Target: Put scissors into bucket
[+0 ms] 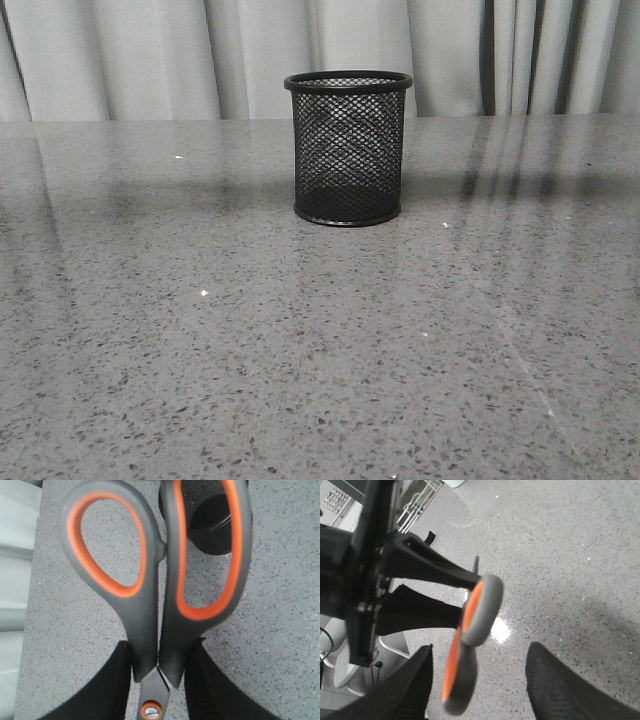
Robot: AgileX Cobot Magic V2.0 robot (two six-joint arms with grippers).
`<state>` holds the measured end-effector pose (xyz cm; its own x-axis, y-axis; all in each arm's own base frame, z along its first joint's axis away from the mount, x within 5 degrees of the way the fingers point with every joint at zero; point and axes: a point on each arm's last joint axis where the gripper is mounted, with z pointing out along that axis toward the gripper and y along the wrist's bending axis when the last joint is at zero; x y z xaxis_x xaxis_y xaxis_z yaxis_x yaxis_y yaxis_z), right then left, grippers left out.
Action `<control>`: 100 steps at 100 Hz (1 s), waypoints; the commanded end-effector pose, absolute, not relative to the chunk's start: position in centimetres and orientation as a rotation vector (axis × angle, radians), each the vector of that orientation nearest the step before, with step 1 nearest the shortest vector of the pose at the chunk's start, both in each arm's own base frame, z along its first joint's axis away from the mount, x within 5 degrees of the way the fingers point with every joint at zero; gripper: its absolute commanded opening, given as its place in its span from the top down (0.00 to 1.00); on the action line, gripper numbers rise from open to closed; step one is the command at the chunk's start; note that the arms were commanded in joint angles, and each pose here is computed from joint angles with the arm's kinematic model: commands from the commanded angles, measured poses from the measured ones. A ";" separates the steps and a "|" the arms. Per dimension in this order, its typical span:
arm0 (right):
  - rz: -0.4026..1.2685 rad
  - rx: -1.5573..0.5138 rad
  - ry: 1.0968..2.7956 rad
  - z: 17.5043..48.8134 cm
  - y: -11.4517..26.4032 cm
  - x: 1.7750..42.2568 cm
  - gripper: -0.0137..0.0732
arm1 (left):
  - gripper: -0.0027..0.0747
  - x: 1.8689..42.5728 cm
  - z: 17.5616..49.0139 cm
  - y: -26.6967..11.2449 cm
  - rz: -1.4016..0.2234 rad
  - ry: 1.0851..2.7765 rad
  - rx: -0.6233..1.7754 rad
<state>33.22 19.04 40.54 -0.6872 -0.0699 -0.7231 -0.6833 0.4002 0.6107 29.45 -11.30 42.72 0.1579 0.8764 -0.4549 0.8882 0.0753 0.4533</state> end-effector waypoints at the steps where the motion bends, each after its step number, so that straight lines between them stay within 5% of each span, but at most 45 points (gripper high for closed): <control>1: 1.321 -0.620 1.931 43.3 18.9 32.5 0.41 | 0.99 28.0 45.4 -11.5 -0.009 1.590 1.691; 45: 1.374 -0.628 1.917 42.7 20.1 32.7 0.42 | 0.99 28.0 45.5 -11.6 -0.019 1.563 1.696; 76: 1.373 -0.627 1.917 42.7 20.1 32.7 0.89 | 0.99 28.0 45.5 -11.7 -0.028 1.561 1.693; 88: 1.373 -0.627 1.917 42.7 20.1 32.7 0.93 | 0.92 28.0 45.5 -11.7 -0.028 1.561 1.693; 100: 1.373 -0.627 1.917 42.7 20.1 32.7 0.93 | 0.73 27.9 45.6 -11.7 -0.030 1.559 1.693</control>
